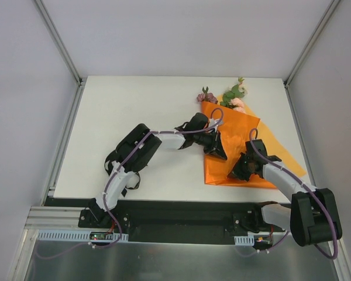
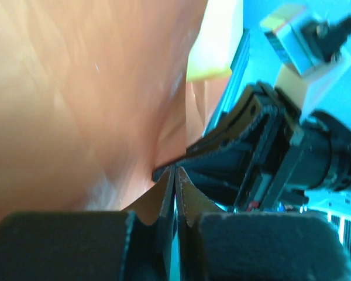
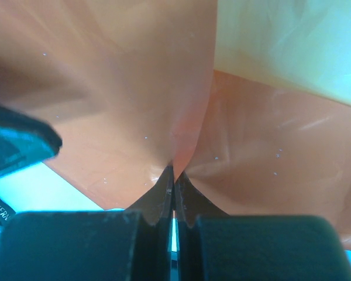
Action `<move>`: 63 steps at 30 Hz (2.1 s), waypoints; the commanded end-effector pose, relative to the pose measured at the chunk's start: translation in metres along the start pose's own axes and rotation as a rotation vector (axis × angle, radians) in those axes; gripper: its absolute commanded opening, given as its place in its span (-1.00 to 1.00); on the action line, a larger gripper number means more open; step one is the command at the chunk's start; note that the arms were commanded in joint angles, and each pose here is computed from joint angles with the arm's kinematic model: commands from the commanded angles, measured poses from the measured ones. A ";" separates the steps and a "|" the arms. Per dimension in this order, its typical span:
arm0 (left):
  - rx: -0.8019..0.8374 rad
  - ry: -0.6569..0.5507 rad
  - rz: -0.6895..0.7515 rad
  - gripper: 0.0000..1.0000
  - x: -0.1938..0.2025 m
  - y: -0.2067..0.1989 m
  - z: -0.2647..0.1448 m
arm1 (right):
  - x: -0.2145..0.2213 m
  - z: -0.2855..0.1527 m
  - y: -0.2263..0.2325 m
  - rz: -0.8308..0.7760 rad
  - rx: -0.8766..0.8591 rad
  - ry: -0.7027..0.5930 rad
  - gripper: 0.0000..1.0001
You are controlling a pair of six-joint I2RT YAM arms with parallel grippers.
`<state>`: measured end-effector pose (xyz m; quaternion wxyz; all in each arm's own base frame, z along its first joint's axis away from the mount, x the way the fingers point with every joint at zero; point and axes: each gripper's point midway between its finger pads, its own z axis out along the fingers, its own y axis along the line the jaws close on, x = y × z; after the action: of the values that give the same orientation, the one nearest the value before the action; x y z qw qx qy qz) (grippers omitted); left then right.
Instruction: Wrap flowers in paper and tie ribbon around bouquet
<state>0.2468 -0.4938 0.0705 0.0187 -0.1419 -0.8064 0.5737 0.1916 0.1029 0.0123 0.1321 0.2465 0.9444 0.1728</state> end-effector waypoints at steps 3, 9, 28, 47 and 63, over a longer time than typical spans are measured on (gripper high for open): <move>-0.084 -0.054 -0.046 -1.00 -0.035 0.027 0.019 | -0.010 0.003 -0.009 -0.035 0.084 -0.018 -0.99; -0.116 -0.153 -0.135 -1.00 -0.081 0.067 0.003 | -0.024 0.011 0.000 -0.062 0.095 -0.007 -0.99; 0.055 -0.038 0.056 -0.36 -0.086 0.004 -0.026 | -0.039 -0.007 0.044 -0.097 -0.036 -0.019 -0.99; 0.143 -0.066 0.072 -0.50 -0.065 -0.030 -0.033 | -0.024 0.007 0.012 -0.014 0.091 -0.014 -0.99; 0.111 0.017 0.009 -0.92 0.005 -0.005 -0.004 | -0.019 0.003 0.006 -0.047 0.092 -0.025 -0.96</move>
<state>0.2492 -0.4932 0.0642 0.0448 -0.1331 -0.7818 0.6075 0.2174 0.1046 0.0137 0.1323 0.2380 0.9521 0.1391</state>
